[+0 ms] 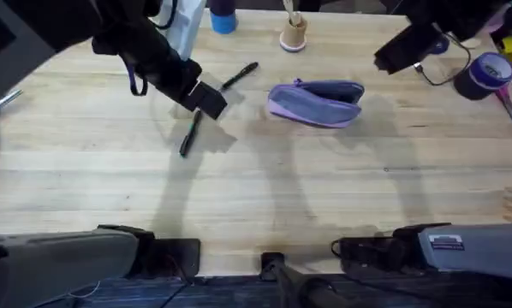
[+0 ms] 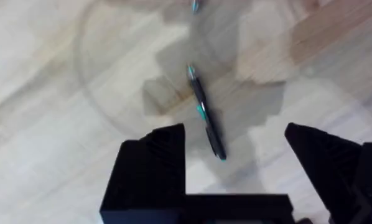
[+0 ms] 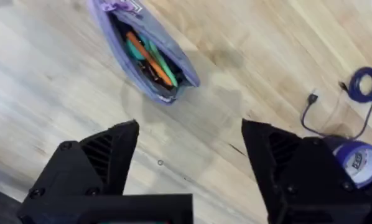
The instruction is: Unzip the bag, pick up the pens from the table one at a time and place them inside, then zip the bag closed.
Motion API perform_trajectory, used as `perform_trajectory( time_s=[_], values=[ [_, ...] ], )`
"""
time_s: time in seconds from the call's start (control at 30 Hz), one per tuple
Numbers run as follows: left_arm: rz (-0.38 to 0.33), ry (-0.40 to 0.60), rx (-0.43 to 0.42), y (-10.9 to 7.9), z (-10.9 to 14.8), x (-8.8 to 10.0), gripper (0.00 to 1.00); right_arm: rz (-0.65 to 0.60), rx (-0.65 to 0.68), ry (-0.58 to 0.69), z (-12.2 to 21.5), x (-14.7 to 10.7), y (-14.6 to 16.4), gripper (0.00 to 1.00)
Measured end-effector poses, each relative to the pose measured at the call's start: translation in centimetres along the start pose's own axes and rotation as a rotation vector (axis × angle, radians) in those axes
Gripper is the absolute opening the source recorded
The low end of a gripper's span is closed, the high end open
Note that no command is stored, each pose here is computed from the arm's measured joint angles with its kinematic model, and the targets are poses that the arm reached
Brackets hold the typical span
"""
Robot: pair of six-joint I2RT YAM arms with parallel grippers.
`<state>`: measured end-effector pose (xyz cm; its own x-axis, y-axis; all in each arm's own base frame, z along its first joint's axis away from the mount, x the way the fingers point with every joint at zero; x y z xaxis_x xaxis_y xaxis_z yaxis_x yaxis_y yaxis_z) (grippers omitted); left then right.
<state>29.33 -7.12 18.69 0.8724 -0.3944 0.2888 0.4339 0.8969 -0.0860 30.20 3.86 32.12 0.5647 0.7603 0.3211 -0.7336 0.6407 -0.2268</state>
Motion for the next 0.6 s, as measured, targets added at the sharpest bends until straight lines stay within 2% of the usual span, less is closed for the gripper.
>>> perform_trajectory(
  time_s=[0.17,0.6],
  values=[
    [0.046,0.037,0.011,0.06,0.01,-0.69,0.993,-0.034,-0.017,-0.005,0.58,-0.55,-0.34,0.996],
    [0.065,0.040,0.017,0.13,0.02,-0.74,0.994,-0.036,-0.011,-0.008,0.55,-0.51,-0.27,0.997]
  ],
)
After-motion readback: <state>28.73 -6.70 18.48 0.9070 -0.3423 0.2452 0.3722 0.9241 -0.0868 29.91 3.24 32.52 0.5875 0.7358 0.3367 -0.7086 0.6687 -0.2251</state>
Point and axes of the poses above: each hand's point on the last joint's axis, 136 mm out from that joint toward the fingers, its own z axis back along the fingers, its own y axis along the line the jaws close on, x = y × z, the point moved 5 cm from there along z, back along the fingers, and after that the axes turned 9 degrees about z, right-handed, at the moved point
